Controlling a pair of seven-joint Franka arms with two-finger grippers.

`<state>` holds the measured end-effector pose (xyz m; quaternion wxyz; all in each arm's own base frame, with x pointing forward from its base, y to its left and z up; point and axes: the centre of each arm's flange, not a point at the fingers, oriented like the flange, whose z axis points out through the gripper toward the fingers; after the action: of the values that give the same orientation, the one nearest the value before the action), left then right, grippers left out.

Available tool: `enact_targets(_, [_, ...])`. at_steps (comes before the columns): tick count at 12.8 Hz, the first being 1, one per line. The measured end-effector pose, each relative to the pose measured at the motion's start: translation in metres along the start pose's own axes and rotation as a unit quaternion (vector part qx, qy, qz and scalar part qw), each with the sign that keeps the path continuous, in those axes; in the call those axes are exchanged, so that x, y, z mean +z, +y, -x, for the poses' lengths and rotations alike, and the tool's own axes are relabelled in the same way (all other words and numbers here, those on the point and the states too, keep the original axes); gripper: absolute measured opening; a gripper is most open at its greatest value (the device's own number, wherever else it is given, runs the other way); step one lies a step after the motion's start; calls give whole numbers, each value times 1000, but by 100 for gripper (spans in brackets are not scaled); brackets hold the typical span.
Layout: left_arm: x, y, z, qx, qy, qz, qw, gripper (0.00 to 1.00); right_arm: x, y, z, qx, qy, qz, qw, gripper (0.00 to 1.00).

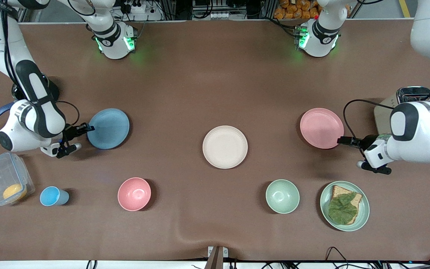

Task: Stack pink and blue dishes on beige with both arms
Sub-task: 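Reach the right gripper to the blue plate rim and grasp it, then grasp the pink plate with the left gripper while the right gripper lifts the blue plate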

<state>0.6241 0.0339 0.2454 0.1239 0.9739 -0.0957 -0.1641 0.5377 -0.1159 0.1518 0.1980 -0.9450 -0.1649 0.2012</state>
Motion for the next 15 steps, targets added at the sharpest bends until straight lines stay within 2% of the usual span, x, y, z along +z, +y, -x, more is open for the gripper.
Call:
enact_targets(4, [48,-2,9,17,-39,15,999,100,-6,-4,-4,-6,-11,-11,1000,9])
enact_targets(7, [59,-13,16,51,-41,13,998,100,-33,-18,-15,7,-27,-27,999,9])
enact_targets(9, [60,-20,18,70,-37,11,997,96,-50,-45,-31,31,-28,-50,998,9])
enact_targets(12, [63,-21,19,85,-36,12,996,59,-58,-98,-64,67,-28,-62,995,9])
enact_targets(15, [70,-21,21,88,-41,14,995,27,-61,-122,-75,84,-35,-67,994,9])
